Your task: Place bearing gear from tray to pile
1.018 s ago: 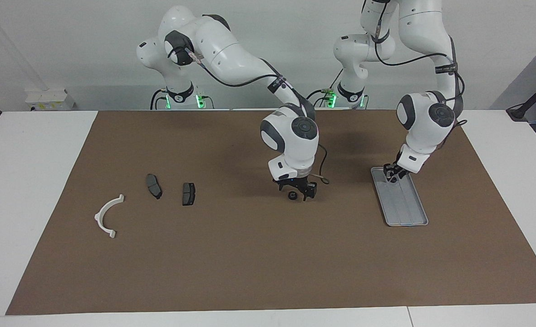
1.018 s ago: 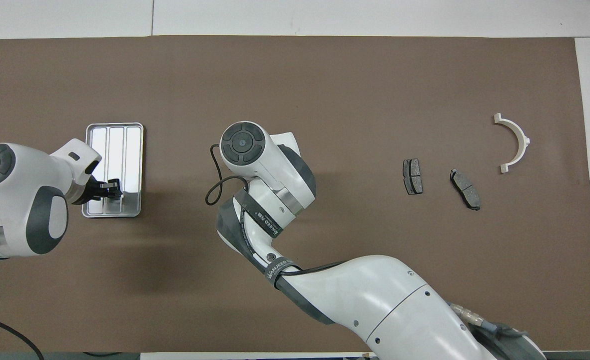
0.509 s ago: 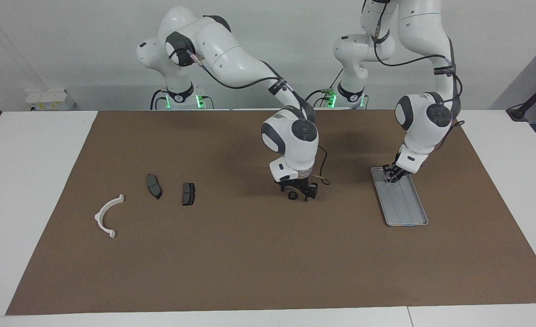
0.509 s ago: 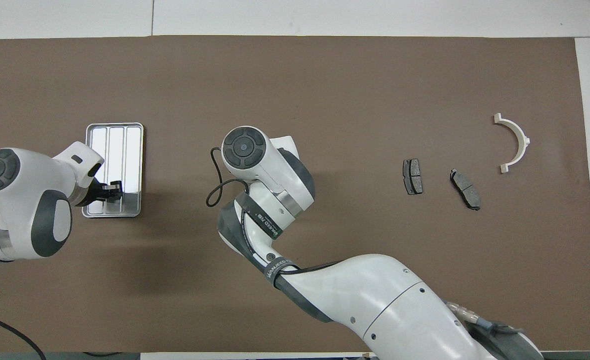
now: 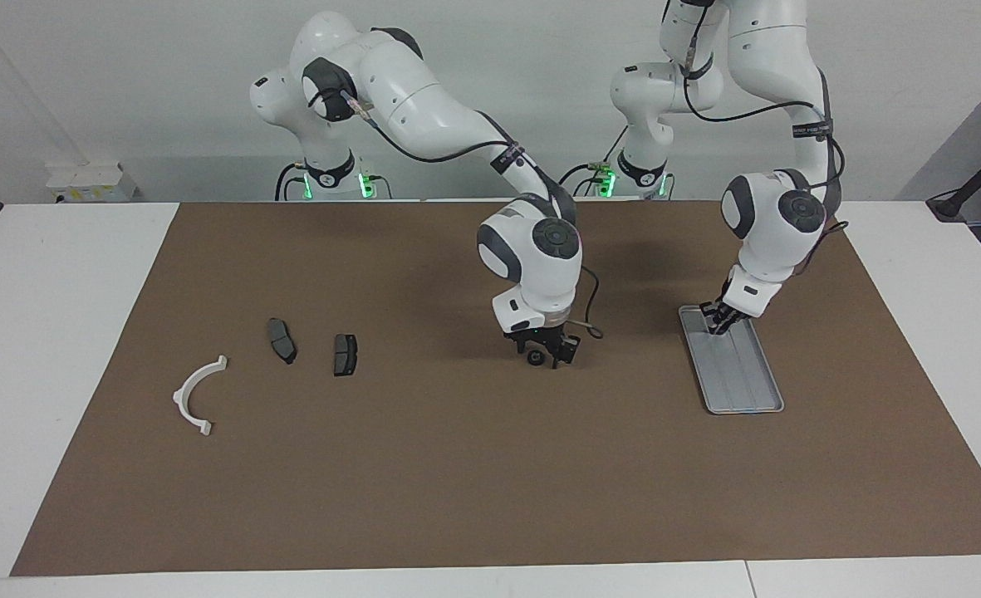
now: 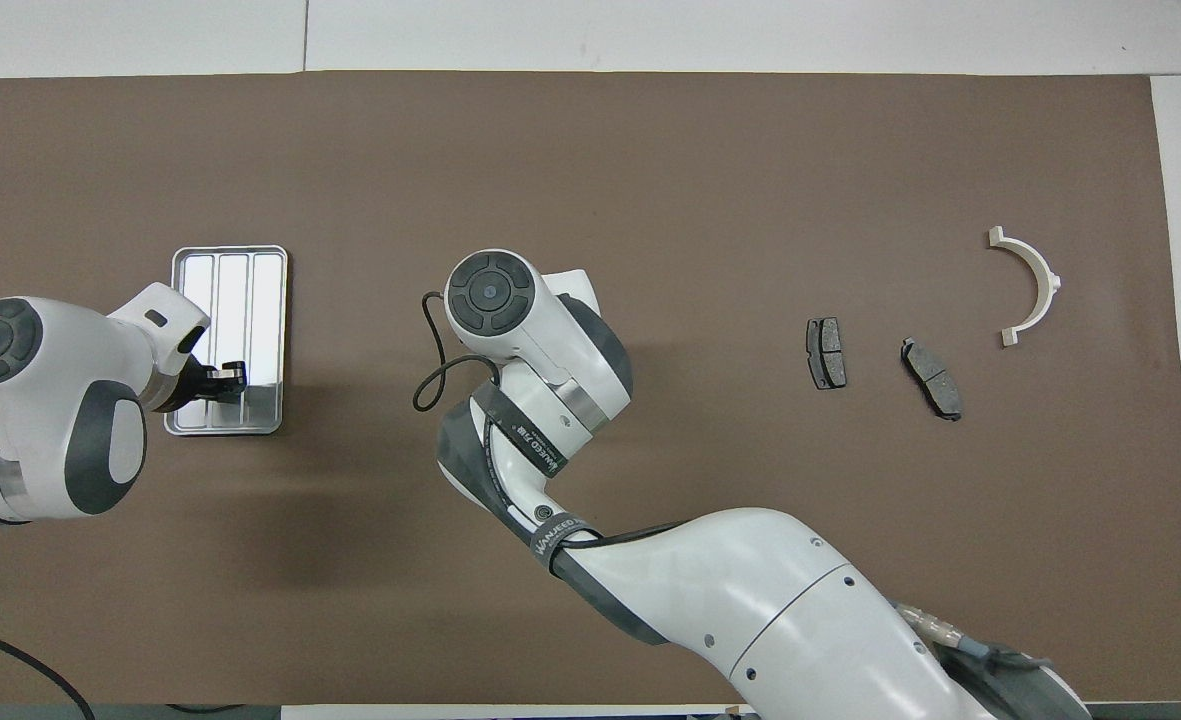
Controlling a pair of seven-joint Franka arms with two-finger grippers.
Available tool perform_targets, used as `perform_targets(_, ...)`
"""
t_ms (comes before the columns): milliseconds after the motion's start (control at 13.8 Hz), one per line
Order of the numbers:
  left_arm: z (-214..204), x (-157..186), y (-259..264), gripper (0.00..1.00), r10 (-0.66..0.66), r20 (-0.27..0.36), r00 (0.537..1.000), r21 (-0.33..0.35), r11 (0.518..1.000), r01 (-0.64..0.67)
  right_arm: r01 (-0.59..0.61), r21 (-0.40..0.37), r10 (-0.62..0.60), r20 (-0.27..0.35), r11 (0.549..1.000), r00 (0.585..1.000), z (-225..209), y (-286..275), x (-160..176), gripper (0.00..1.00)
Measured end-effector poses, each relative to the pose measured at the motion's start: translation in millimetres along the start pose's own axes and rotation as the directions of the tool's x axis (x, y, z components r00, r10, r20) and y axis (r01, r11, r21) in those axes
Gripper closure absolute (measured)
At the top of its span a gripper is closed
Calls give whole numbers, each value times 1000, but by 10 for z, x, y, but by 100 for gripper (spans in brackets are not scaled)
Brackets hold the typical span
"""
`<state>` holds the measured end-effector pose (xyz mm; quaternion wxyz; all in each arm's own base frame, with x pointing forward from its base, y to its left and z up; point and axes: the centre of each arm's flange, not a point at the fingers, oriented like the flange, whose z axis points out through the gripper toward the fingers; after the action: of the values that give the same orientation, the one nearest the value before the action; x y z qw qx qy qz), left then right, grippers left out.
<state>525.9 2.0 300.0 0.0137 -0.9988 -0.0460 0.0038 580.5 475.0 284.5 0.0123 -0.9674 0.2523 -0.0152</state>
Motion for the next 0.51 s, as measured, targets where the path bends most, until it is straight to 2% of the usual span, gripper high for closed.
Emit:
perform_targets(73,-6,6,1,76,-11,-1,1000,-7,1000,11,-1,4,1,-1,1000,1000,-21,-3,6,51)
perform_targets(145,-24,20,10,76,-25,-3,1000,-22,999,25,-2,5,2,-1,1000,1000,-27,-2,12,59)
perform_targets(291,-132,93,44,76,-51,-8,999,-50,997,51,-3,9,3,-1,1000,1000,-57,-5,13,64)
perform_targets(509,-374,240,102,76,-96,-17,995,-64,993,95,-4,8,4,0,1000,1000,-46,-1,15,64)
